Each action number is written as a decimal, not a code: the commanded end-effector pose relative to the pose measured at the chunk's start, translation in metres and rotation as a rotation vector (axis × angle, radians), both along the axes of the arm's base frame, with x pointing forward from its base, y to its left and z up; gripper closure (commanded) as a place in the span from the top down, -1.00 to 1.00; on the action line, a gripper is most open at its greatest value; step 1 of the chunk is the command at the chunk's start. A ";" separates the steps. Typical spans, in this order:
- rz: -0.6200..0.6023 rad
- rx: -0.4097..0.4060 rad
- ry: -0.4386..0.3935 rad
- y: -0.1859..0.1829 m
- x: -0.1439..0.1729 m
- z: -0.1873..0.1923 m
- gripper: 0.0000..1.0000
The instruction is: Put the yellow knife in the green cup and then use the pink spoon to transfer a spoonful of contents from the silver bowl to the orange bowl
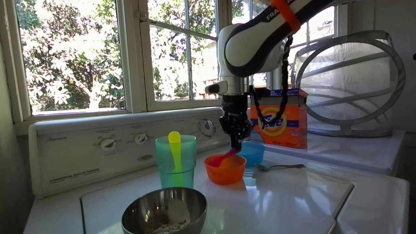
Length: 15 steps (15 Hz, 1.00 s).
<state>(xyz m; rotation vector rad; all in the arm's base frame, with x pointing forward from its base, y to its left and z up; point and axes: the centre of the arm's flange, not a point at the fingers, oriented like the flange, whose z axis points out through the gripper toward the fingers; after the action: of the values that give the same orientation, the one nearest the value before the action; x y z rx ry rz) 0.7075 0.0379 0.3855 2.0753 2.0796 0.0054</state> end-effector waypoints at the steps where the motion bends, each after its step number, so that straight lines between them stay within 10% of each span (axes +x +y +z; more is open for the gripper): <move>1: 0.035 -0.042 0.011 -0.003 -0.007 -0.006 -1.00; 5: 0.045 -0.042 0.008 -0.004 -0.011 -0.005 -1.00; 15: 0.148 0.065 -0.010 -0.011 -0.035 0.015 0.72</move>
<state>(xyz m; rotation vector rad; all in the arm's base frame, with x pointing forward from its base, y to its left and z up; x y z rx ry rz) 0.6967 0.0321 0.4005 1.9702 2.1985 0.0461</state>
